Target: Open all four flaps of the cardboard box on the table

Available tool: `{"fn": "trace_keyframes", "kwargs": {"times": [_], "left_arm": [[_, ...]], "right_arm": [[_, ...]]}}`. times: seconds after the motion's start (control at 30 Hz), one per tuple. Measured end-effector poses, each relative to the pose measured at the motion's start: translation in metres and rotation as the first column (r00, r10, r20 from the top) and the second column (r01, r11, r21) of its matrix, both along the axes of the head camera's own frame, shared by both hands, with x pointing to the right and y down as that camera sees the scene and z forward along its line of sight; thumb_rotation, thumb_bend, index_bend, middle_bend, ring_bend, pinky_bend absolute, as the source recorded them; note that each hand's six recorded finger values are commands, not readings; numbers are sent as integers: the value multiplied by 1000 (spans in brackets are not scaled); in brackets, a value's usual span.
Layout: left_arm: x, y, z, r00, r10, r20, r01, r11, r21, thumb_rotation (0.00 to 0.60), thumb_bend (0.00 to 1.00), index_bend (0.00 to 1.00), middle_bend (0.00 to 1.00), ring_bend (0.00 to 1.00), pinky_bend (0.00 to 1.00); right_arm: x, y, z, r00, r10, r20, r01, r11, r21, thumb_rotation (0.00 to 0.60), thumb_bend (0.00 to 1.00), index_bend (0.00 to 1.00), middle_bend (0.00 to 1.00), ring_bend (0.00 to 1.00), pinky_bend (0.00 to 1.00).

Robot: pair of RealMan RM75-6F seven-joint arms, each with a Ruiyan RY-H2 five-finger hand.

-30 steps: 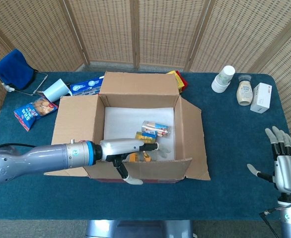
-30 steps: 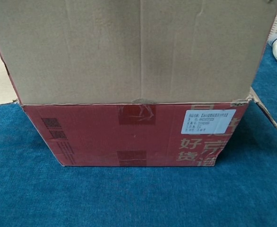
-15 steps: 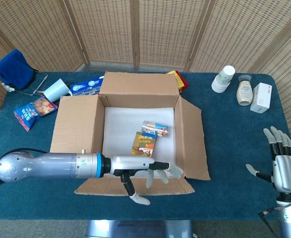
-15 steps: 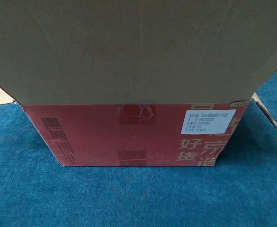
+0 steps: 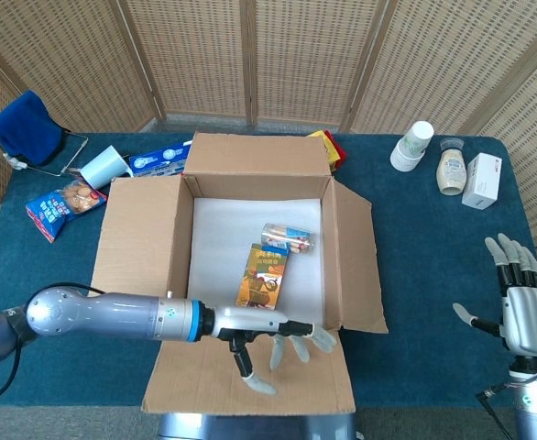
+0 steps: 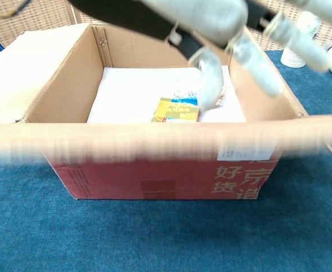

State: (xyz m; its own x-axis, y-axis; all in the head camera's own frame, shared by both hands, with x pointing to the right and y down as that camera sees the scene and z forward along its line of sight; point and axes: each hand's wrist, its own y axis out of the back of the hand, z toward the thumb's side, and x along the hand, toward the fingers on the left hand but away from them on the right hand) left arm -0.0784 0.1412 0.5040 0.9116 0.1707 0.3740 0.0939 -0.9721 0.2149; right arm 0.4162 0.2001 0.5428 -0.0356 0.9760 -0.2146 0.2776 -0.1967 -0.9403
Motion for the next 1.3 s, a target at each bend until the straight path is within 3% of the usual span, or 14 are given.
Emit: {"fn": "trace_keyframes", "kwargs": {"times": [0.43, 0.5, 0.6, 0.73, 0.83, 0.93, 1.03, 1.13, 1.27, 1.3], "left_arm": [[2, 18, 25, 995, 65, 79, -66, 998, 13, 600, 16, 71, 116, 254, 450], [2, 15, 25, 995, 59, 83, -62, 998, 32, 600, 16, 75, 113, 253, 392], [0, 9, 24, 996, 34, 86, -42, 995, 92, 600, 17, 80, 107, 236, 276], [-10, -5, 22, 994, -34, 106, 8, 971, 239, 600, 22, 83, 64, 178, 329], [-27, -18, 21, 985, -116, 129, 62, 930, 362, 600, 29, 84, 29, 127, 272], [-53, -30, 18, 965, -211, 156, 112, 869, 481, 600, 35, 87, 2, 70, 184], [-83, -42, 12, 933, -317, 169, 160, 787, 595, 600, 40, 91, 0, 18, 126], [-115, -52, 4, 891, -423, 167, 192, 683, 704, 600, 44, 94, 0, 10, 103], [-167, -57, -11, 816, -555, 163, 186, 519, 834, 600, 48, 94, 0, 6, 93], [-179, -56, -15, 800, -578, 164, 177, 488, 855, 600, 49, 94, 0, 4, 92]], "right_arm": [[-1, 0, 0, 1000, -3, 6, 3, 1000, -3, 600, 0, 0, 0, 0, 0], [0, 0, 0, 1000, -1, 9, 1, 1000, -2, 600, 0, 0, 0, 0, 0], [0, 0, -1, 1000, -1, 11, 1, 1000, -1, 600, 0, 0, 0, 0, 0], [-1, 0, -2, 1000, -3, 19, 3, 1000, -1, 600, 0, 0, 0, 0, 0], [-2, 1, -2, 1000, -6, 25, 6, 1000, -2, 600, 0, 0, 0, 0, 0], [-3, 1, -3, 1000, -11, 28, 11, 1000, 1, 600, 0, 0, 0, 0, 0], [-5, 1, -4, 999, -17, 33, 17, 1000, 2, 600, 0, 0, 0, 0, 0], [-7, 2, -5, 999, -21, 35, 21, 1000, 1, 600, 0, 0, 0, 0, 0], [-10, 4, -6, 999, -28, 34, 28, 1000, -1, 600, 0, 0, 0, 0, 0], [-11, 4, -7, 999, -31, 34, 31, 1000, -1, 600, 0, 0, 0, 0, 0]]}}
